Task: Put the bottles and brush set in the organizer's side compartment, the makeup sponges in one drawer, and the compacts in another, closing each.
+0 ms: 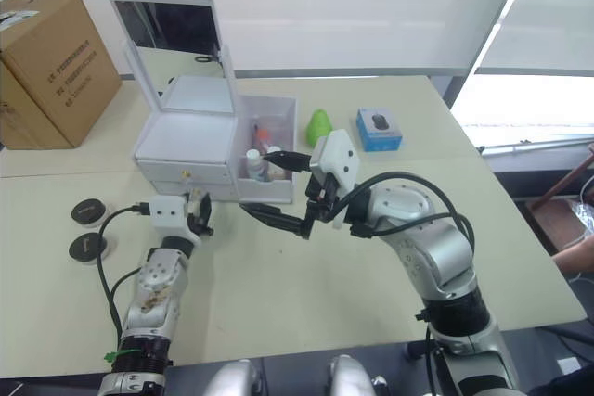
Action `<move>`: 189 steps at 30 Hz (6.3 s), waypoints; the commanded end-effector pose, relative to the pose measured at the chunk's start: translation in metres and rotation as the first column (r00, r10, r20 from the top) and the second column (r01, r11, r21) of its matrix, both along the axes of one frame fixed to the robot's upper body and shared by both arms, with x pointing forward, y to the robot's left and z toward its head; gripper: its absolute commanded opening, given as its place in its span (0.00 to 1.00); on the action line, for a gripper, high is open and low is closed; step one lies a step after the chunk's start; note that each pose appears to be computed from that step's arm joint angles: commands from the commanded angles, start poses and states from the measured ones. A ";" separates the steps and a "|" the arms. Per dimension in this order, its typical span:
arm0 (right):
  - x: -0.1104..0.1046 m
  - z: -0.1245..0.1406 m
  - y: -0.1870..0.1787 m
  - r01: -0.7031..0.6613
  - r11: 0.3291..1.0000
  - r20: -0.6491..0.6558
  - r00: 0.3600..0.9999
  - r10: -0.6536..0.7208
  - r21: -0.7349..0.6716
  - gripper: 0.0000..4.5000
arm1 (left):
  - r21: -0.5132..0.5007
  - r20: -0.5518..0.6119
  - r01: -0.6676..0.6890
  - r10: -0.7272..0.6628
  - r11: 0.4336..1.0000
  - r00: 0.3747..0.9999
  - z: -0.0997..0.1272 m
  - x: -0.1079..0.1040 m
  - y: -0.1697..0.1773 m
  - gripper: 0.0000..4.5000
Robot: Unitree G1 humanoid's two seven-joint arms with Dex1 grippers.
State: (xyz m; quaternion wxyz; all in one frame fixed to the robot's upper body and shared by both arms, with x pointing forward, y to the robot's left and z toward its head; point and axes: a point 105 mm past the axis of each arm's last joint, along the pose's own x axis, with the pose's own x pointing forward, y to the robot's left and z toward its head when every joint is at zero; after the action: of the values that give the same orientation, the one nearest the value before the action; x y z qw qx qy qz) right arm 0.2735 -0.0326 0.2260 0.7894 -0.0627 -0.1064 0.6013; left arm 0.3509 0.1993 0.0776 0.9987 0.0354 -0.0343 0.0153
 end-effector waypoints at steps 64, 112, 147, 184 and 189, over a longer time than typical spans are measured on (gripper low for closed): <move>-0.025 -0.090 -0.232 0.597 0.778 -0.189 0.756 -0.627 -0.196 1.00 | 0.143 -0.448 0.118 -0.042 0.983 0.893 0.065 -0.198 0.270 0.99; -0.001 0.022 -0.013 -0.050 0.998 0.002 0.999 0.050 0.035 1.00 | -0.077 -0.130 -0.243 0.232 0.967 0.964 -0.003 -0.159 0.154 0.99; -0.008 0.017 -0.012 -0.010 1.000 -0.019 1.000 0.011 0.028 1.00 | -0.031 -0.257 -0.155 0.142 0.987 0.956 0.016 -0.088 0.143 0.72; -0.014 0.003 -0.018 0.122 0.992 -0.056 0.991 -0.120 0.022 1.00 | 0.075 -0.236 0.510 -0.481 0.857 0.844 0.062 -0.035 0.064 0.64; -0.014 0.003 -0.018 0.127 0.992 -0.059 0.990 -0.125 0.021 1.00 | 0.074 -0.246 0.511 -0.481 0.856 0.842 0.062 -0.037 0.064 0.64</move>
State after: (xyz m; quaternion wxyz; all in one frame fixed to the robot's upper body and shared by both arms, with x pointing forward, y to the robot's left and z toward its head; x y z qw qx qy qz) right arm 0.2645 -0.0479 0.2187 0.8308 -0.0373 -0.0676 0.5513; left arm 0.3137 0.2634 0.1275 0.9619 0.0799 0.0809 -0.2486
